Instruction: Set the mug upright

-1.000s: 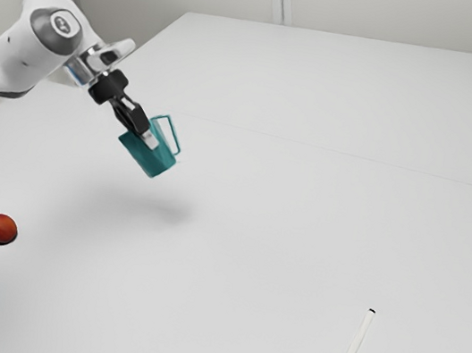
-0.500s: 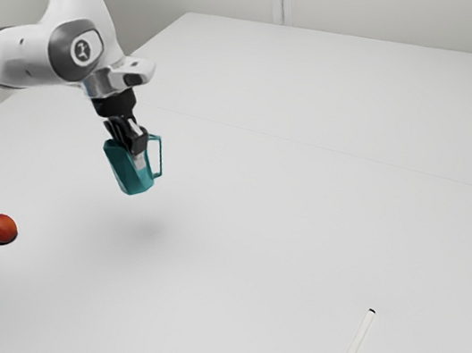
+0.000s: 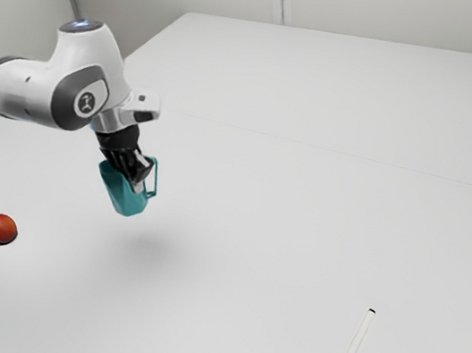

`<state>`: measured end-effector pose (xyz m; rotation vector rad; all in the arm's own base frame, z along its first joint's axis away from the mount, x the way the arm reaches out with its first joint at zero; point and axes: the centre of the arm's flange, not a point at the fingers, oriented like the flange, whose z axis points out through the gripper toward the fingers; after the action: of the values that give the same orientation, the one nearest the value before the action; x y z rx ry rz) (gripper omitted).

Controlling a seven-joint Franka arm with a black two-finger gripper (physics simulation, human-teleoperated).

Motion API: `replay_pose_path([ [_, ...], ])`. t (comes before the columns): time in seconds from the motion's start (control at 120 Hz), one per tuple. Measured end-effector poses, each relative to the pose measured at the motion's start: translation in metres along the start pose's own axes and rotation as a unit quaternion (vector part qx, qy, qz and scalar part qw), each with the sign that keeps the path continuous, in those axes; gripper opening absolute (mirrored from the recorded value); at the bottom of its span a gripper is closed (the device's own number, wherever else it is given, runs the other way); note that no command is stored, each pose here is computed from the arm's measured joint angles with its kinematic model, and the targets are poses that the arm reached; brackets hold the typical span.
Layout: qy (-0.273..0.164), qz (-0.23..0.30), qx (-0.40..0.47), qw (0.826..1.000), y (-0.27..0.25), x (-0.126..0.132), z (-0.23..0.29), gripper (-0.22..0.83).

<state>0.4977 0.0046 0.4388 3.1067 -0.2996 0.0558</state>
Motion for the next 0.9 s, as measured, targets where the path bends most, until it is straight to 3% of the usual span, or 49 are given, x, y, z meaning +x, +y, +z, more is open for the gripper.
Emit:
replay_pose_path([
  [0.458,0.031,-0.052,0.021,0.998,0.005,-0.001,0.028,-0.15],
  [0.9,0.011,-0.081,0.016,0.996,0.007,0.004,0.059,-0.15],
])
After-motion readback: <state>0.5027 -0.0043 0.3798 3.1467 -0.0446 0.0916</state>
